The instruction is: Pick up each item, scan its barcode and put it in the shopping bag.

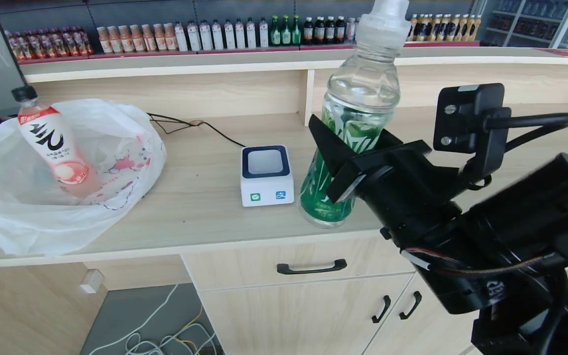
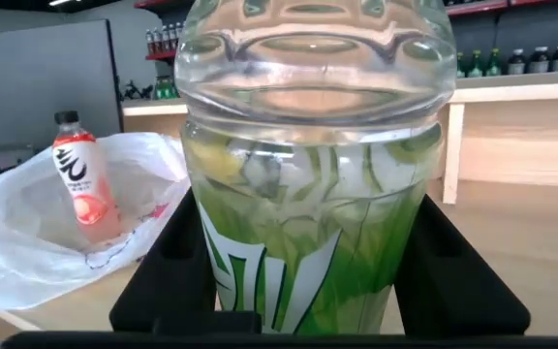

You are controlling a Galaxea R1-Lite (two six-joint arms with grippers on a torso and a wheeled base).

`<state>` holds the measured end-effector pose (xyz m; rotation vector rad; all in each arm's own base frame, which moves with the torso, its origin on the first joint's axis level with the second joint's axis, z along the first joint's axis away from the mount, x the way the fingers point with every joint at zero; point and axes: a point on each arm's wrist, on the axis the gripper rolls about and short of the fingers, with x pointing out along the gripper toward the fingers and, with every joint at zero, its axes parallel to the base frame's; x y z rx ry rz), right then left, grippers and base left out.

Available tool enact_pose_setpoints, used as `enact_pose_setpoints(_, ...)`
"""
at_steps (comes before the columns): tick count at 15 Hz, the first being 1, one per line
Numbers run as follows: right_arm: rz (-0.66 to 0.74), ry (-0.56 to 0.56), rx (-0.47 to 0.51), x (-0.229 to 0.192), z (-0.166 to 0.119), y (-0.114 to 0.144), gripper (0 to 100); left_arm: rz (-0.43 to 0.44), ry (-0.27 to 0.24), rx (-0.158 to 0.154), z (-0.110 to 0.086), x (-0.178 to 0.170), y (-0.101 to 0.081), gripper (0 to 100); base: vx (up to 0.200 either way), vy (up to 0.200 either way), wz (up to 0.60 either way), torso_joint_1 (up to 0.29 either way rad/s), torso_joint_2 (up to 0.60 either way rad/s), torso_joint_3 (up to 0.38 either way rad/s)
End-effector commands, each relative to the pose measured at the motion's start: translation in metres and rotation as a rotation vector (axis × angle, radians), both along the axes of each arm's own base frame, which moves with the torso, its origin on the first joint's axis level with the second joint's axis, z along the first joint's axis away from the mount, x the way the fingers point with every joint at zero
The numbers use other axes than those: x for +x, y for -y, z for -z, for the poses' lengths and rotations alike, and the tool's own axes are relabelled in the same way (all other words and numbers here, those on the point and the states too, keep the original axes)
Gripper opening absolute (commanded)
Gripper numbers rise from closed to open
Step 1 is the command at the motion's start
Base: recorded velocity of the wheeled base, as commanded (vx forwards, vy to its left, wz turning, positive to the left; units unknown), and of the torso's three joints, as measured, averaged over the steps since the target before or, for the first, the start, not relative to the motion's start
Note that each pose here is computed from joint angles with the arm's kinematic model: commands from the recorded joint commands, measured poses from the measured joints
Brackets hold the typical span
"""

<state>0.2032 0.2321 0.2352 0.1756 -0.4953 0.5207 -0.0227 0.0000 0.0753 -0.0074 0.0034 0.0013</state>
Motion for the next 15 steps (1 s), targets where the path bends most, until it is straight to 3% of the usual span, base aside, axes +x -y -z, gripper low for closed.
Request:
enact_pose_setpoints(1, 0.078, 0.005, 0.042, 0.02, -0.007, 0.022, 0, 0.0, 0.0, 0.0, 0.0, 0.0, 0.0, 100, 0.0, 0.0, 0.0, 0.0, 0.0, 0.0)
enact_pose_setpoints(5, 0.149, -0.02, 0.108, 0.031, -0.01, 0.038, 0, 0.0, 0.0, 0.001, 0.0, 0.0, 0.0, 100, 0.0, 0.0, 0.0, 0.0, 0.0, 0.0)
enact_pose_setpoints(11, 0.164, -0.007, 0.112, 0.033, -0.013, 0.039, 0, 0.0, 0.0, 0.001, 0.0, 0.0, 0.0, 100, 0.0, 0.0, 0.0, 0.0, 0.0, 0.0)
enact_pose_setpoints(15, 0.162, -0.012, 0.114, 0.032, -0.012, 0.04, 0, 0.0, 0.0, 0.0, 0.0, 0.0, 0.0, 100, 0.0, 0.2, 0.0, 0.0, 0.0, 0.002)
